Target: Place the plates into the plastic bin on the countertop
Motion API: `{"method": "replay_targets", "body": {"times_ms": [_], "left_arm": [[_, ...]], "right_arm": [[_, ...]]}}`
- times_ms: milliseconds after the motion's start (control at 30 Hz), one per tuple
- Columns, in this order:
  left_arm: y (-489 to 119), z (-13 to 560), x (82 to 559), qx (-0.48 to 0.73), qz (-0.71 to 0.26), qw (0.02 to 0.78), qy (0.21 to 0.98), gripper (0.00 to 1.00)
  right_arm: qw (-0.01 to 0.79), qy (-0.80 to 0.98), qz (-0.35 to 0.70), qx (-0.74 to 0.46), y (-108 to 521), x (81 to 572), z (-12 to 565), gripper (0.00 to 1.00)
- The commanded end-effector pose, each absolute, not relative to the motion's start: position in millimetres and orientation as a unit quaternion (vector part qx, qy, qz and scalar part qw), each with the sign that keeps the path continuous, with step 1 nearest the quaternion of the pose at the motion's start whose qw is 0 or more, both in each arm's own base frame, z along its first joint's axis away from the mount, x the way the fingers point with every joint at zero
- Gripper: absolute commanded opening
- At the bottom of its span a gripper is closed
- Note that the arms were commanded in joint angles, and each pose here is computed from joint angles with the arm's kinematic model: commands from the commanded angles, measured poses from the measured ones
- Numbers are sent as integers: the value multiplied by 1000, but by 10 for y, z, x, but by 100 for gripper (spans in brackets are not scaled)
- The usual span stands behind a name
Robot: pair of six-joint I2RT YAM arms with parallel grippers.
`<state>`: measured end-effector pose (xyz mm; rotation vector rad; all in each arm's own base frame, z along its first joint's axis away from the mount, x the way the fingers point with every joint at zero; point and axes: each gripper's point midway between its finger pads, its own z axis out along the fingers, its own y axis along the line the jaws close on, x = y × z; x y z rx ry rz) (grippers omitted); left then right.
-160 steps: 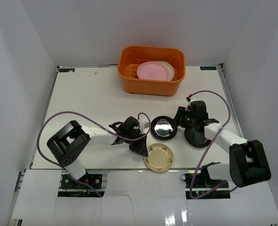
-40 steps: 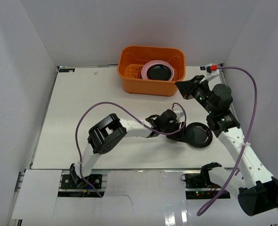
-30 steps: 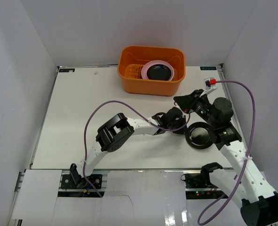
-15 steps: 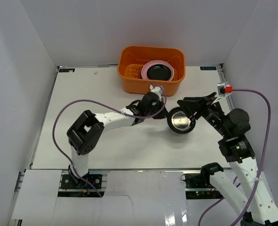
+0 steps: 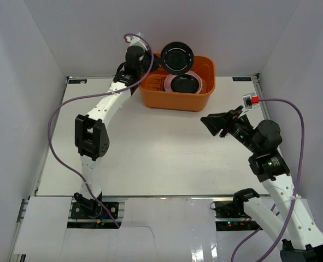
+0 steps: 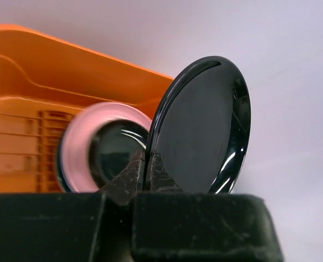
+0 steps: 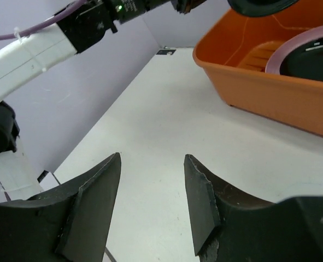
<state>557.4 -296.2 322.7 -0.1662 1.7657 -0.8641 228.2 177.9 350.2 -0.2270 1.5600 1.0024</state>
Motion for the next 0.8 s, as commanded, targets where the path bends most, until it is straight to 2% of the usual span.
{"method": "replay_targets", "body": {"times_ms": [0, 33, 300, 433, 467, 567, 600, 633, 700, 767], "left_arm": [[-2956, 2560, 5862, -65, -300, 513, 801, 0], [-2944, 2699, 5947, -63, -306, 524, 793, 0], [-2858, 2290, 6167, -72, -298, 506, 807, 0], [-2817, 2270, 6143, -62, -296, 506, 808, 41], [-2827, 2314, 6115, -56, -301, 506, 806, 59], [-2838, 2538, 6024, -42, -313, 514, 797, 82], [-2848, 2578, 5983, -36, -318, 514, 796, 95], [-2844, 2677, 5952, -30, -321, 521, 790, 98], [-2827, 2984, 5815, -15, -332, 535, 777, 98], [-2799, 3233, 5690, -1, -338, 548, 765, 98]], "right_arm": [[586, 673, 438, -103, 1836, 2313, 3430, 56], [583, 675, 439, -103, 1848, 2321, 3407, 56], [556, 703, 433, -94, 1900, 2440, 3095, 56], [543, 714, 433, -89, 1938, 2495, 2976, 56], [543, 714, 432, -88, 1942, 2505, 2969, 56], [545, 717, 426, -81, 1935, 2551, 2955, 57], [546, 719, 424, -79, 1932, 2565, 2942, 57], [546, 719, 422, -76, 1928, 2581, 2943, 58], [549, 720, 419, -73, 1926, 2609, 2949, 61], [551, 721, 414, -68, 1920, 2643, 2943, 71]]}}
